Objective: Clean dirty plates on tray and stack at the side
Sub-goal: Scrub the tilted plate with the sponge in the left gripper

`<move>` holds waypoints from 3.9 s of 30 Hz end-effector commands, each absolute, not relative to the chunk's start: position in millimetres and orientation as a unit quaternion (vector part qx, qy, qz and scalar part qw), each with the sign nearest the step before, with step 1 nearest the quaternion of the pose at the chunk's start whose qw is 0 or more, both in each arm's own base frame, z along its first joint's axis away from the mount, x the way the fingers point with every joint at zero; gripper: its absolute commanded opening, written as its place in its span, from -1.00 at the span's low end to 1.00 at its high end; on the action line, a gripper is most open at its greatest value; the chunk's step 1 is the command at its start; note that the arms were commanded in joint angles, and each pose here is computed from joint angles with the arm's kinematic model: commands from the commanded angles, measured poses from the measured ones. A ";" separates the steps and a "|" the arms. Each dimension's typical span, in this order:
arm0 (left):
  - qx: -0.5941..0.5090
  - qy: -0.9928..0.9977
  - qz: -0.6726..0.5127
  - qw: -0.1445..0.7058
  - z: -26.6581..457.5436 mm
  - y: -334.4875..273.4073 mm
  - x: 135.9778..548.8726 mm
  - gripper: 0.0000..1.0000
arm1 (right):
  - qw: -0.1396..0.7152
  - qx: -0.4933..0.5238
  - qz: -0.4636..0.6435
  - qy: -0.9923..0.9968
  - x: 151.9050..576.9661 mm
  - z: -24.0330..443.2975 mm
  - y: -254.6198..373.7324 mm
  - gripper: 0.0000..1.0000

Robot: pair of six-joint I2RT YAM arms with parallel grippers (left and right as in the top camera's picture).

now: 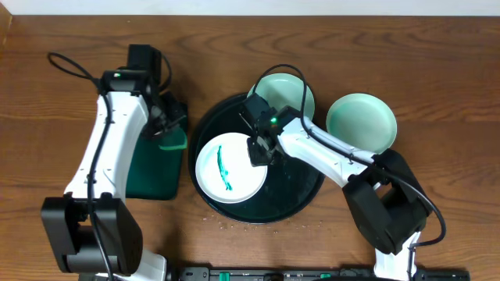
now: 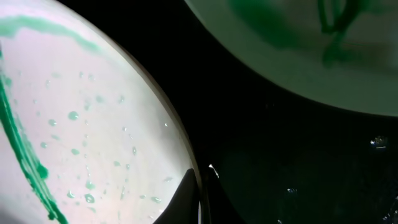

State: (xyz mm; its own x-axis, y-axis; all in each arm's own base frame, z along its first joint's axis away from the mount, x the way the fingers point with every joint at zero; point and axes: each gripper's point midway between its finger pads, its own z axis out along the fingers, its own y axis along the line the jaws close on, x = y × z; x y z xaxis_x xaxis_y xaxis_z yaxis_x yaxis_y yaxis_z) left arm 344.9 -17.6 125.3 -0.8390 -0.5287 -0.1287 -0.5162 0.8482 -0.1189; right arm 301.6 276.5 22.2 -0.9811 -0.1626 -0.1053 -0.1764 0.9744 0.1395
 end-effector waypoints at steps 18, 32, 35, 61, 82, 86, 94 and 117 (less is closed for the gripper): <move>-0.181 0.978 -0.072 -0.071 9.7 -155.0 252.2 -0.86 | 0.011 -0.074 0.118 0.990 308.6 13.0 273.7 -0.98; -0.262 0.964 0.012 0.046 7.7 -90.1 305.6 -0.86 | 0.011 -0.081 0.120 0.989 308.3 13.1 274.4 -0.98; -0.285 0.957 0.038 0.030 7.6 -73.3 296.0 -0.85 | 0.011 -0.081 0.120 0.989 308.5 13.1 274.1 -0.98; -0.314 0.944 0.079 0.068 9.9 -52.7 305.2 -0.86 | 0.013 -0.076 0.124 0.989 312.5 13.4 272.1 -0.98; -0.217 0.973 -0.034 0.065 27.9 -87.1 336.3 -0.86 | 0.009 -0.077 0.130 0.988 310.9 13.9 273.9 -0.98; -0.232 0.972 0.009 0.023 26.5 -70.6 312.3 -0.86 | 0.011 -0.077 0.131 0.988 311.8 14.0 274.5 -0.98; -0.185 0.973 -0.122 -0.060 31.6 -149.9 282.5 -0.86 | 0.011 -0.076 0.131 0.988 312.1 14.0 273.8 -0.98; -0.296 0.946 -0.061 0.116 169.0 14.9 387.6 -0.86 | 0.013 -0.095 0.134 0.986 311.0 14.3 276.3 -0.98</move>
State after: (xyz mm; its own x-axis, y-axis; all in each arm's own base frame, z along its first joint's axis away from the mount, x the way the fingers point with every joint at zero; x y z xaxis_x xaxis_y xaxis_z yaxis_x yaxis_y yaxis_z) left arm 385.2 -19.1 154.9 -0.8194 -0.5572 -0.1349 -0.5292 0.8256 -0.1957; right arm 308.8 273.5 12.9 -0.9882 -0.1498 -0.0304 -0.1525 0.9530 0.2617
